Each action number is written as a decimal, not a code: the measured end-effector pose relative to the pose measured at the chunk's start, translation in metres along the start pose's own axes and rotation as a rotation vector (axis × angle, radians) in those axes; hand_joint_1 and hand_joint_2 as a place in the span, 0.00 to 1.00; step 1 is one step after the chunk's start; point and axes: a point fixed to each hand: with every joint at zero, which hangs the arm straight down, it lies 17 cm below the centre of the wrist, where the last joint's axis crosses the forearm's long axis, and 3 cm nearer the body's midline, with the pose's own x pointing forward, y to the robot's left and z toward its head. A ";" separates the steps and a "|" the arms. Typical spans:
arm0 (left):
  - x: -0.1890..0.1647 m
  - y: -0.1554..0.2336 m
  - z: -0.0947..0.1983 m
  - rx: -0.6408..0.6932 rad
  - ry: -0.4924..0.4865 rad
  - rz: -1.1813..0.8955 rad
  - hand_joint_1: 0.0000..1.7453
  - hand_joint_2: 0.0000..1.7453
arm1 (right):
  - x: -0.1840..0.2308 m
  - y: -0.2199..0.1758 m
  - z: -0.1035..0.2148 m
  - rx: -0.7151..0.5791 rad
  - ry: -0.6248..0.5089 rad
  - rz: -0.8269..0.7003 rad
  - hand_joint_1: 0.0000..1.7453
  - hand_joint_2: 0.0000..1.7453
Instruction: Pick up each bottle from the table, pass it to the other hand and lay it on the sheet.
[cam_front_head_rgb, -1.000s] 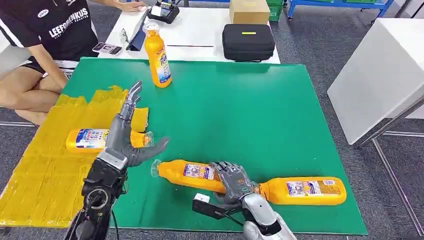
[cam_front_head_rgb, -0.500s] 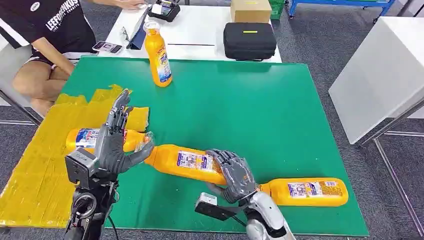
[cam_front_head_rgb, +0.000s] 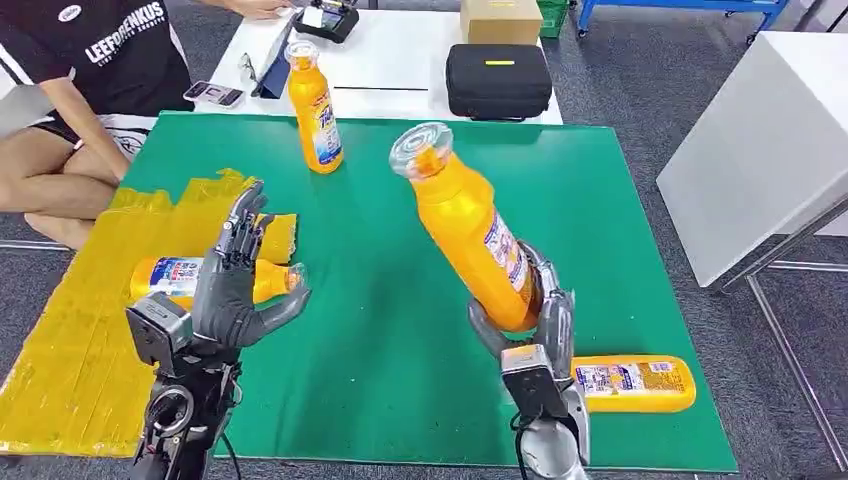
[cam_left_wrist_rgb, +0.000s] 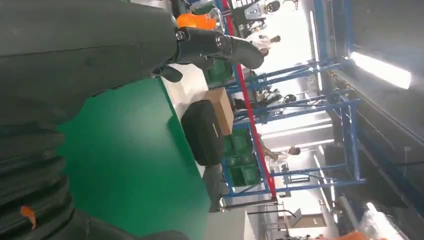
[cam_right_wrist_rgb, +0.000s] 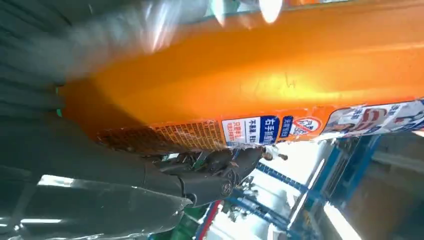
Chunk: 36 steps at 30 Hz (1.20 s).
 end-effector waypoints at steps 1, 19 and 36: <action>0.000 -0.002 0.000 -0.005 0.001 0.000 0.00 1.00 | 0.000 -0.001 -0.001 -0.006 0.003 -0.004 1.00 1.00; 0.002 -0.068 0.003 -0.218 0.029 0.317 0.00 1.00 | 0.007 0.014 -0.003 0.000 0.022 0.004 1.00 1.00; -0.019 -0.070 -0.008 -0.212 0.087 0.351 0.00 1.00 | -0.012 0.139 0.027 0.312 0.123 -0.028 1.00 1.00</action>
